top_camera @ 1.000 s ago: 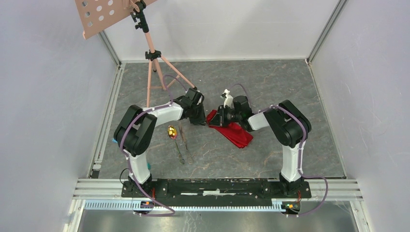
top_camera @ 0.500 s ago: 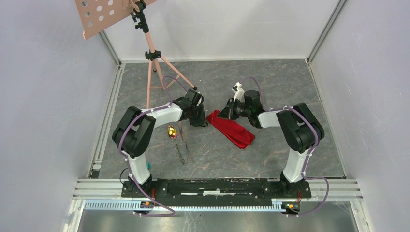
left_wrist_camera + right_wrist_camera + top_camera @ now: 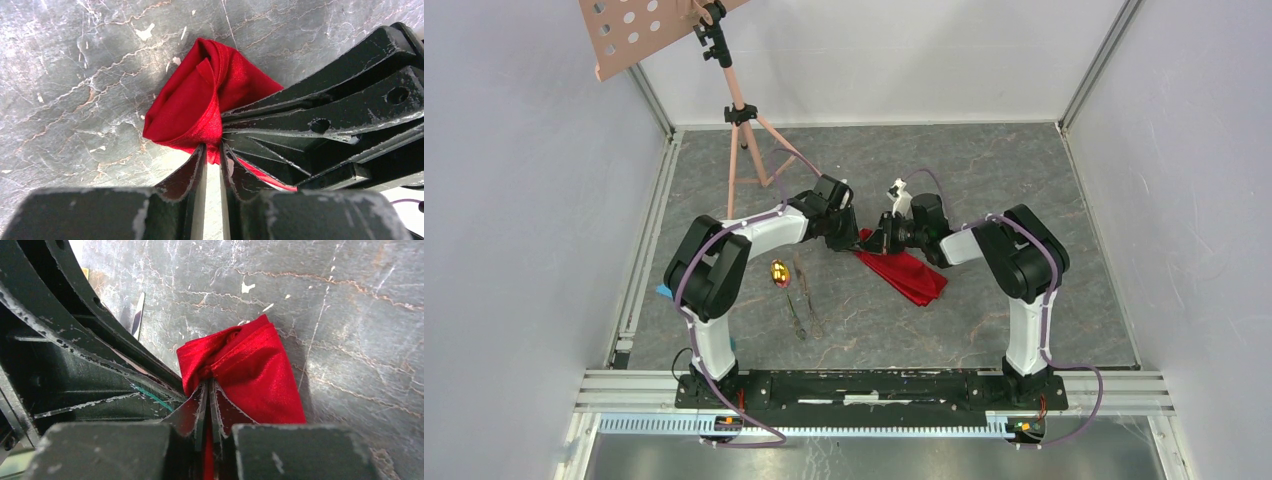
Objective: Fold the napkin into a case and place the utensils inside
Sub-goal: Grasp the top corner of the smaller rectangle folded napkin from the folded napkin.
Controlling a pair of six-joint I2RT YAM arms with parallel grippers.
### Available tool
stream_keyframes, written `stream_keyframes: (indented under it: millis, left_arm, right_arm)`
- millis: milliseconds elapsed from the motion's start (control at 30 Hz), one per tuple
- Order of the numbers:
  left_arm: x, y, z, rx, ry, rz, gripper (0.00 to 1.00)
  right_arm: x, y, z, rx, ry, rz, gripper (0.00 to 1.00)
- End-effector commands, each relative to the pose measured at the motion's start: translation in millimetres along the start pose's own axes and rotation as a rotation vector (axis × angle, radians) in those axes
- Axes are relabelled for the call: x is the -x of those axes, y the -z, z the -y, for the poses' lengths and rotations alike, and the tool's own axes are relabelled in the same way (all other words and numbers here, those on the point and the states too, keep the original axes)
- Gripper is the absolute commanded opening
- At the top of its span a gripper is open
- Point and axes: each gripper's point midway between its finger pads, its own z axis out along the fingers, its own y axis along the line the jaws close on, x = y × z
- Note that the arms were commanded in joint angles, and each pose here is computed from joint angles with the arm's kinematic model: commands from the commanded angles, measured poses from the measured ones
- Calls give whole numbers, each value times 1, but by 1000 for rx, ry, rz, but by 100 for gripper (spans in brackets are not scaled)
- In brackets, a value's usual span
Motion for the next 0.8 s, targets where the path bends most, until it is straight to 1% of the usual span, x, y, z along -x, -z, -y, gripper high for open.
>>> stream_keyframes:
  millis: [0,200,267,400,500,633,767]
  left_arm:
    - [10,3,9,-14,-14,24,21]
    - [12,20,6,-1,-30,49,22]
    - [11,25,6,-7,-26,53,23]
    - [16,30,-1,-11,10,63,23]
    - [20,32,-9,5,34,73,23]
    - [18,27,-15,20,50,54,25]
    - [11,17,-16,-4,66,34,26]
  right_arm:
    - [19,5,-8,16,46,51,10]
    - [22,25,-2,-2,51,63,20]
    - [21,26,-3,-3,60,61,22]
    - [26,26,-6,5,63,73,23]
    - [25,20,-10,24,57,64,22]
    - [21,11,-13,35,50,54,20]
    - [17,2,-14,46,38,48,20]
